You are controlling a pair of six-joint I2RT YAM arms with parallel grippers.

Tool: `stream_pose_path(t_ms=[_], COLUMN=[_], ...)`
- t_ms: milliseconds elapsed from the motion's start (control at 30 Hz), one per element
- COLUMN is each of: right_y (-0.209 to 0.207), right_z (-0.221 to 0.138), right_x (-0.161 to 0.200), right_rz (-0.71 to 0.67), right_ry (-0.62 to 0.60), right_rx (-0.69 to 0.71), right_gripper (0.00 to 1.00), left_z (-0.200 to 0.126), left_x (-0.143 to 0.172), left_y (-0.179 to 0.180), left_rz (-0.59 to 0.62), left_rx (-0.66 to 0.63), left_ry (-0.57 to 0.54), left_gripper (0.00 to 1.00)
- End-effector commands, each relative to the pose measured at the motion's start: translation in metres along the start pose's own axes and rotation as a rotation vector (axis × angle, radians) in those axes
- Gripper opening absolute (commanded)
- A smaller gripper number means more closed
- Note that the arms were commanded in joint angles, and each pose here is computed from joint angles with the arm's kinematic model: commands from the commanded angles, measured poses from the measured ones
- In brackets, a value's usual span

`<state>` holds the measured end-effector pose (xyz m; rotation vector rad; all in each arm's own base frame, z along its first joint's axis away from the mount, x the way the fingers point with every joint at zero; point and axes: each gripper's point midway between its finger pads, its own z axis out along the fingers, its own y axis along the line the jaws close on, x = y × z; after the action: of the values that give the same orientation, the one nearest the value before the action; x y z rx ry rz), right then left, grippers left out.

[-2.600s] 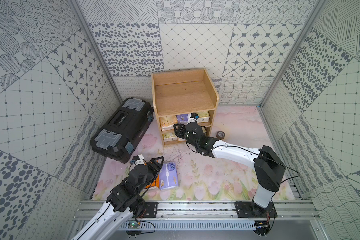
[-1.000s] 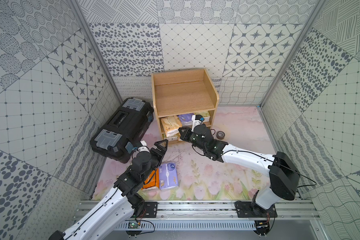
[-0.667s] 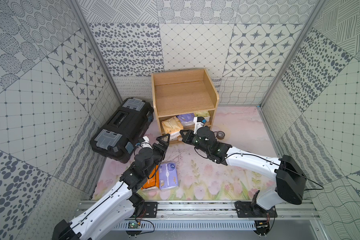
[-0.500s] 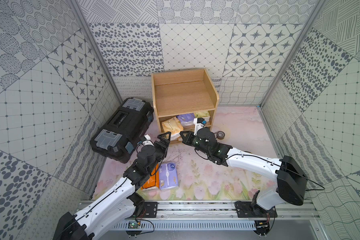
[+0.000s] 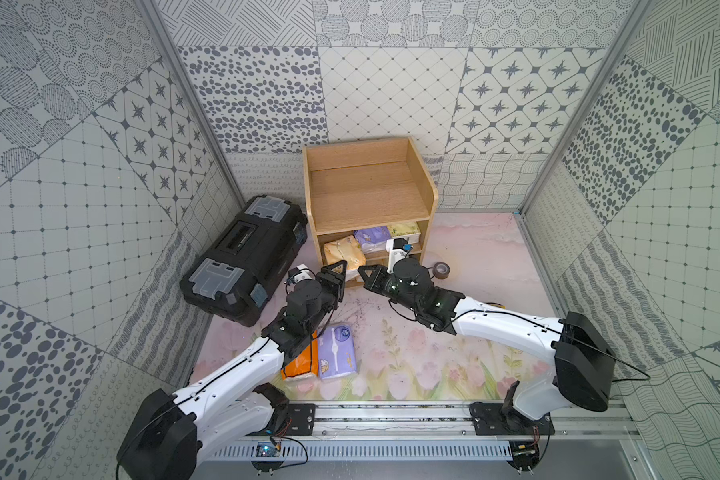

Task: Remove the tissue boxes from the shelf
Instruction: Pick up a box of tissues from the shelf.

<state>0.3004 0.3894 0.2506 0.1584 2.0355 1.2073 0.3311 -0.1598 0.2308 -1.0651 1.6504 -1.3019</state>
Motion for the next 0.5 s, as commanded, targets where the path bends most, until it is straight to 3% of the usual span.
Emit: stream_pose_path(t_ms=[0,233,267,333,467], right_y=[0.019,0.025,0.026,0.029,0.028], right_z=[-0.01,-0.012,-0.013,-0.017,-0.027], right_x=[-0.007,-0.01,-0.011,-0.014,-0.022], right_rz=[0.014,0.003,-0.004,-0.033,-0.089], right_ry=[-0.021,-0.021,-0.022,-0.027,-0.002], right_rx=[-0.067,-0.08,-0.082,-0.081,-0.071], right_gripper=[0.0,0.0,0.05,0.26,0.53], left_z=[0.003,0.004,0.003,0.0,-0.009], left_x=[-0.006,-0.006,-0.006,-0.007,-0.005], left_y=[-0.03,-0.031,-0.032,-0.032,-0.034], left_rz=[-0.018,0.018,0.022,0.03,0.056], left_rx=[0.114,0.113,0.114,0.113,0.109], left_ry=[-0.026,-0.028,-0.029,-0.028,-0.011], left_gripper=[0.46,0.29,0.27,0.26,0.24])
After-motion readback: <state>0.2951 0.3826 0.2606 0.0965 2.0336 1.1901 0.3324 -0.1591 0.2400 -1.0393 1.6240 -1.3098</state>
